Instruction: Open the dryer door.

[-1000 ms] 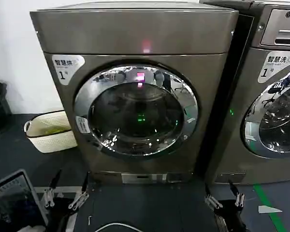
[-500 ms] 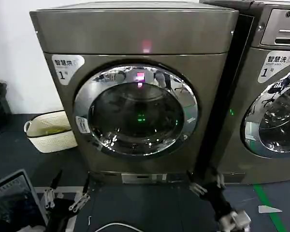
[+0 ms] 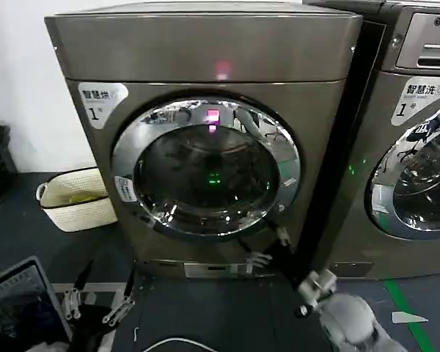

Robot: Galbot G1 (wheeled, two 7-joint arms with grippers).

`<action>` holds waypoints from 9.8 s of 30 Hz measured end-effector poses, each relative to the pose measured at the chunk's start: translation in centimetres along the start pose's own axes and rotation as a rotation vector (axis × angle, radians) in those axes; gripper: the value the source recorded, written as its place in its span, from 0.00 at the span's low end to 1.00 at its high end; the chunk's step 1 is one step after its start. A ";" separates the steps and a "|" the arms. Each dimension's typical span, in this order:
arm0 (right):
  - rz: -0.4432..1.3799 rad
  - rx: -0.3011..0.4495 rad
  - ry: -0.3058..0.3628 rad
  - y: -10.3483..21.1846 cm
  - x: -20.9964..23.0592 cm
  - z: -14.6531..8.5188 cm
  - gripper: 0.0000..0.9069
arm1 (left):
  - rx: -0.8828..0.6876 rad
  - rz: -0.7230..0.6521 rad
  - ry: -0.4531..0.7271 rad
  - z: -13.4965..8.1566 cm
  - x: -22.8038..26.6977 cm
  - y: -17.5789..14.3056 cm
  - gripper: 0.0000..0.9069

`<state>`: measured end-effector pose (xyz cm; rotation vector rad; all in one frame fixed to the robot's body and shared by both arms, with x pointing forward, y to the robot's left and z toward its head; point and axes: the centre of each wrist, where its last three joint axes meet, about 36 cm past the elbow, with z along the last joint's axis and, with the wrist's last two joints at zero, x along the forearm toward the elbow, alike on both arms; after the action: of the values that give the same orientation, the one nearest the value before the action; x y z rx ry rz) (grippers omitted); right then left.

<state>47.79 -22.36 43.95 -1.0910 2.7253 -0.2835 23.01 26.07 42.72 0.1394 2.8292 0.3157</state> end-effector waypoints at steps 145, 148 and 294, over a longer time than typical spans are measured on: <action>1.121 0.589 0.189 0.7 49.4 -7.8 1.00 | 0.038 0.530 -0.185 3.8 -19.6 1.8 1.00; 1.398 0.609 0.302 1.6 52.4 -8.6 1.00 | 0.060 0.582 -0.197 3.9 -20.2 -0.5 1.00; 2.067 0.334 0.427 0.1 57.9 -6.4 1.00 | -2.046 1.963 0.182 6.2 -14.3 40.9 1.00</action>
<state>5.06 -61.90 43.91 1.9655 2.3589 -0.4826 41.02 65.29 50.20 1.8820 0.1503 2.7107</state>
